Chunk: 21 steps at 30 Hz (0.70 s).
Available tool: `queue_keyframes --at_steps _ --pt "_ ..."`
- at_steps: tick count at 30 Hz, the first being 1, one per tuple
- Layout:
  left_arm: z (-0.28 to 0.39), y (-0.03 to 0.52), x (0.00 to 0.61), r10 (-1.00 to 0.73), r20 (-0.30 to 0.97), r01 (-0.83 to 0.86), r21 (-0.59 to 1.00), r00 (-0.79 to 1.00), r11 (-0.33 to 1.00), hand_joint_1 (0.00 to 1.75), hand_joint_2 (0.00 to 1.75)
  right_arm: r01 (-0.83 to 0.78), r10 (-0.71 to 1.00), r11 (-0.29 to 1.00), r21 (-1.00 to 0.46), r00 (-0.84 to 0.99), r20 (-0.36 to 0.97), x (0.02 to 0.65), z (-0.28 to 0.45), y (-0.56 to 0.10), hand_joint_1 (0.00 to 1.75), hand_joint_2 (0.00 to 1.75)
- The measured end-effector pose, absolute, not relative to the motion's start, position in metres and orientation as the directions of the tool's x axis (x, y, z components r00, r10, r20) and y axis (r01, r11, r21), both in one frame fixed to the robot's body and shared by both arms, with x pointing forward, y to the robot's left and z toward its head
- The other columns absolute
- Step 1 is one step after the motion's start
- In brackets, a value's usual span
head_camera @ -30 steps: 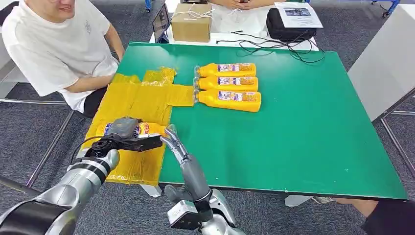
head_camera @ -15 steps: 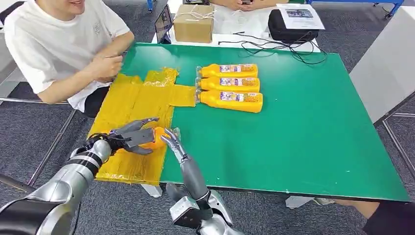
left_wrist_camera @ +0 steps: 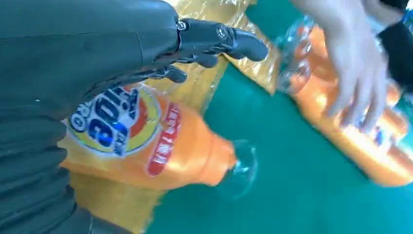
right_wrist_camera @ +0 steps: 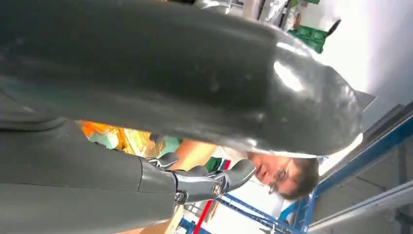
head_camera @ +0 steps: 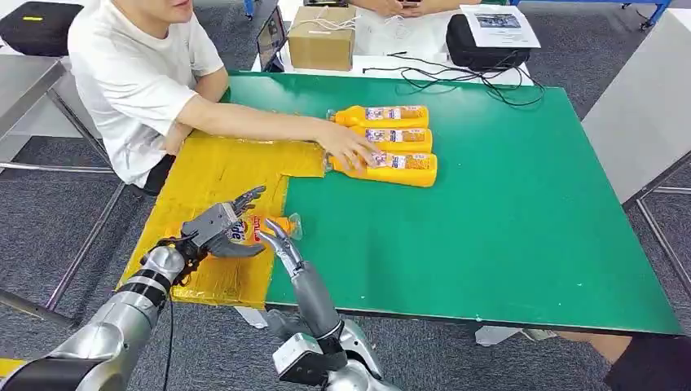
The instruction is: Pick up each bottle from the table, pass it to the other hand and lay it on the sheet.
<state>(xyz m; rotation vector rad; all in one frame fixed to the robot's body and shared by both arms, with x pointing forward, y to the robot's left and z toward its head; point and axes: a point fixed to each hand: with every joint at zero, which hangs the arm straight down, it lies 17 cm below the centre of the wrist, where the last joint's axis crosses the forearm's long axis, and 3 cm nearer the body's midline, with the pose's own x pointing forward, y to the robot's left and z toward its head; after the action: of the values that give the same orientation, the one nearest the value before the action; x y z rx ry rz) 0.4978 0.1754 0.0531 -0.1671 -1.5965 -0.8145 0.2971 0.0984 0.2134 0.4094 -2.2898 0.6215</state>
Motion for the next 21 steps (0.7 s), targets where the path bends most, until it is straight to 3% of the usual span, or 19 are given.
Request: queue_keyframes --at_steps 4,11,12,17,21 --pt "0.079 0.171 0.507 -0.239 0.941 0.452 0.326 -0.240 0.830 0.00 1.75 -0.429 -0.085 0.840 -0.332 -0.708 0.701 0.298 0.213 0.097 0.00 0.00" --pt "0.155 0.176 0.531 0.036 0.961 0.280 0.044 -0.275 0.959 0.00 1.75 -0.341 -0.020 0.862 -0.375 -0.762 0.647 0.299 0.218 0.090 0.00 0.00" --pt "0.163 0.176 0.532 0.084 0.957 0.268 -0.007 -0.279 0.964 0.00 1.75 -0.319 -0.008 0.869 -0.378 -0.774 0.634 0.299 0.221 0.088 0.00 1.75" --pt "0.190 0.187 0.528 0.253 0.919 0.220 -0.191 -0.303 0.957 0.00 1.75 -0.229 0.028 0.886 -0.402 -0.841 0.540 0.288 0.243 0.075 0.00 1.75" --pt "0.200 0.190 0.518 0.288 0.898 0.203 -0.230 -0.333 0.952 0.00 1.75 -0.176 0.064 0.885 -0.431 -0.872 0.486 0.283 0.249 0.067 0.00 1.75"
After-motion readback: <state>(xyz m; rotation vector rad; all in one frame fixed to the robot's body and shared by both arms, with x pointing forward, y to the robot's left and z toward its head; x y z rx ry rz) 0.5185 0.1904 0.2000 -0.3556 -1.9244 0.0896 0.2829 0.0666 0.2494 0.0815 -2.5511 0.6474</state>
